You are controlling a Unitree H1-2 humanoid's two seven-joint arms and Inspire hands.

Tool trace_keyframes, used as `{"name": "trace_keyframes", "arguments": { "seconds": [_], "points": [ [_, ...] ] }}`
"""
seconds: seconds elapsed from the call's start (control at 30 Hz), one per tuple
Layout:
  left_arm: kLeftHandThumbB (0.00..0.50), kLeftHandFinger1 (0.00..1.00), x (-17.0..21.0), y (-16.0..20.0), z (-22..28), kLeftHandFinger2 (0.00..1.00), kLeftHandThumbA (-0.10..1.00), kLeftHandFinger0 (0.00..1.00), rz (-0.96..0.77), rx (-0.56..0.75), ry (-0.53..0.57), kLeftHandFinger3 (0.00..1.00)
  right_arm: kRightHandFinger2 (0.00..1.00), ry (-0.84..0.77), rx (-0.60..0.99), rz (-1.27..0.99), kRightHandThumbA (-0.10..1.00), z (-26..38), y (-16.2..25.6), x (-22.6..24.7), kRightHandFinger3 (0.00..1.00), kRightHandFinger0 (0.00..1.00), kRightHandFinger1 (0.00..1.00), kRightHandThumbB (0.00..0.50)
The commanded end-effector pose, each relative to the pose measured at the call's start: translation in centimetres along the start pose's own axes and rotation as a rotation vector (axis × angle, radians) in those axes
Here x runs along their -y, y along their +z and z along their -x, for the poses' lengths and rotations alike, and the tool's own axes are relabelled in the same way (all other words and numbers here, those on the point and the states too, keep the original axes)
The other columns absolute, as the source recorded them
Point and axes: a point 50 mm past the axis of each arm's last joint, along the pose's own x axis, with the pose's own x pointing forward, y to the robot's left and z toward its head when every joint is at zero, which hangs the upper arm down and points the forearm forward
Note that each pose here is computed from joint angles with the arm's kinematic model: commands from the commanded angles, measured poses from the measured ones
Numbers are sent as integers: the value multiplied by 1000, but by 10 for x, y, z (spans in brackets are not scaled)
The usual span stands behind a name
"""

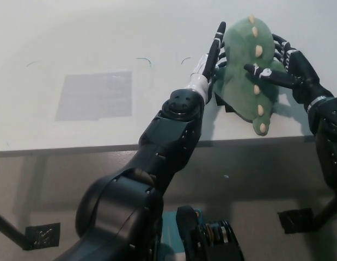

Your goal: Use both hands to pick up a dinasour on the right side and move it to the left side

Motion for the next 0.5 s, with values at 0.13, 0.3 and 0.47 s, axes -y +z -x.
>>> {"name": "trace_keyframes", "arguments": {
  "seconds": [0.13, 0.3, 0.47],
  "points": [
    [275, 1000, 8, -10, 4, 1000, 1000, 1000, -48, 19, -50, 1000, 1000, 48, 21, 25, 1000, -4, -4, -43, 1000, 1000, 1000, 133],
    [277, 1000, -7, -21, 6, 1000, 1000, 1000, -49, 3, -12, 1000, 1000, 42, 4, 8, 1000, -6, -14, -63, 1000, 1000, 1000, 177],
    [299, 1000, -35, -28, 9, 1000, 1000, 1000, -41, 29, 10, 1000, 1000, 111, 55, 24, 1000, -13, -12, -93, 1000, 1000, 1000, 119]
  ]
}}
